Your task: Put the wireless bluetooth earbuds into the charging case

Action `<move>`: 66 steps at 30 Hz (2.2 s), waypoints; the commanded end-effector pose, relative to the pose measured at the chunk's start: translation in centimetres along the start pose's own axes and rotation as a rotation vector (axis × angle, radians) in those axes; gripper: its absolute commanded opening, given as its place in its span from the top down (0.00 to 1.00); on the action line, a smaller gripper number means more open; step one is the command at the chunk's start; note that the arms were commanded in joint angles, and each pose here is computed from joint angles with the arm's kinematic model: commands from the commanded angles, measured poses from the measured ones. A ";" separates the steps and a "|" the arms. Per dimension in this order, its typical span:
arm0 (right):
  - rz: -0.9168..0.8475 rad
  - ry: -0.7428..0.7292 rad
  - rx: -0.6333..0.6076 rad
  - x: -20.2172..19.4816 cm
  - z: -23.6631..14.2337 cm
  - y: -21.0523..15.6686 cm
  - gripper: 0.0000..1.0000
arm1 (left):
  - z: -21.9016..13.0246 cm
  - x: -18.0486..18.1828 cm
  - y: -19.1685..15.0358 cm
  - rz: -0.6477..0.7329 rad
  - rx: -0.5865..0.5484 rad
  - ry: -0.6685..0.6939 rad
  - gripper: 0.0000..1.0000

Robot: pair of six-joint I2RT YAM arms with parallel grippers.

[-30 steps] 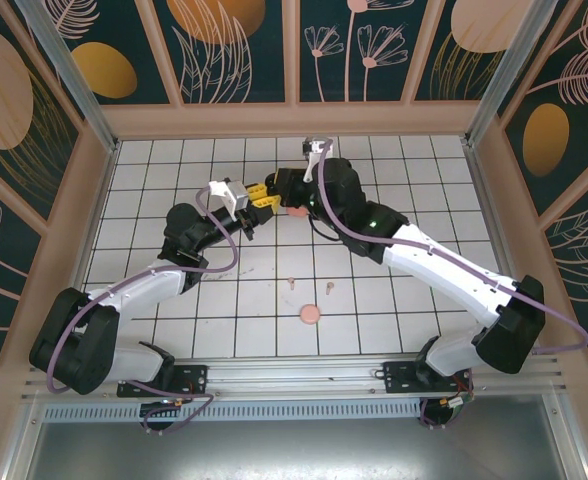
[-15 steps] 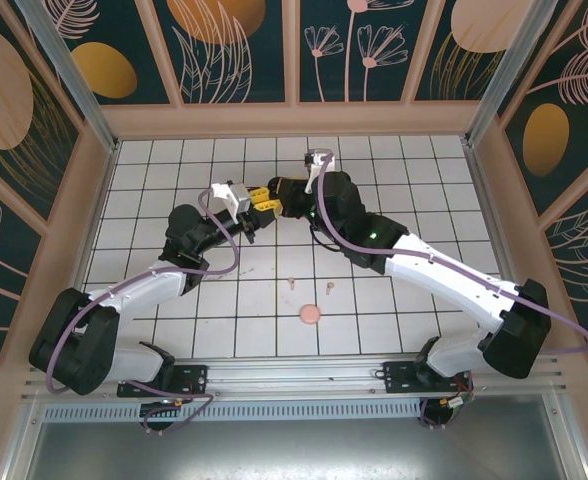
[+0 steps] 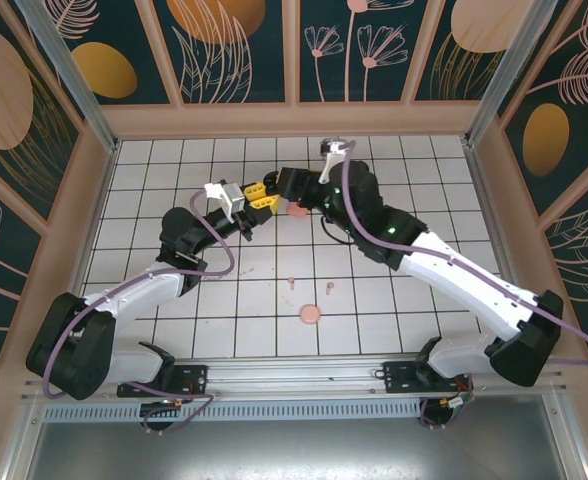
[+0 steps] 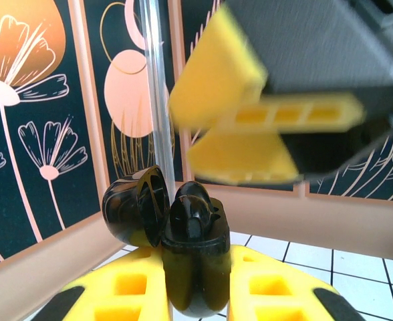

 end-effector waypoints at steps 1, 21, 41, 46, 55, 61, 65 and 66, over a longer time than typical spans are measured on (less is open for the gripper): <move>0.032 0.094 -0.055 2.4 -3.5 3.7 0.37 | -0.5 -0.3 0.9 0.016 -0.041 0.003 1.00; -0.100 -0.145 0.474 -1.4 6.8 2.5 0.84 | -0.3 -2.3 -0.8 -0.003 0.072 -0.143 1.00; -0.008 -0.136 0.522 -3.3 -0.3 -2.5 0.95 | 1.2 -0.9 -1.3 -0.039 0.034 -0.094 1.00; 0.127 -0.203 0.238 -6.4 -3.2 1.7 0.83 | 1.1 -0.6 -2.0 -0.097 0.056 -0.057 1.00; 0.255 -0.329 0.181 -14.8 -5.7 -4.1 0.59 | 0.1 0.9 -9.1 -0.430 0.328 0.179 1.00; 0.273 -0.410 0.224 -18.7 -6.6 -8.5 0.52 | -1.0 3.7 -15.2 -0.669 0.478 0.304 1.00; 0.282 -0.413 0.259 -19.2 -6.4 -10.0 0.51 | -2.1 5.4 -19.7 -0.850 0.532 0.321 1.00; 0.277 -0.419 0.268 -19.3 -6.4 -10.3 0.51 | -2.2 5.8 -20.7 -0.871 0.550 0.324 1.00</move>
Point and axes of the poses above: each hand's point on the last joint's axis, 136 mm out from that joint toward the fingers, its own z axis out along the fingers, its own x axis along the line the jaws close on, y = z × x, the point moved 5 cm from there along -z, back along the fingers, and after that the axes turned 13 degrees about z, right-handed, at the moved point
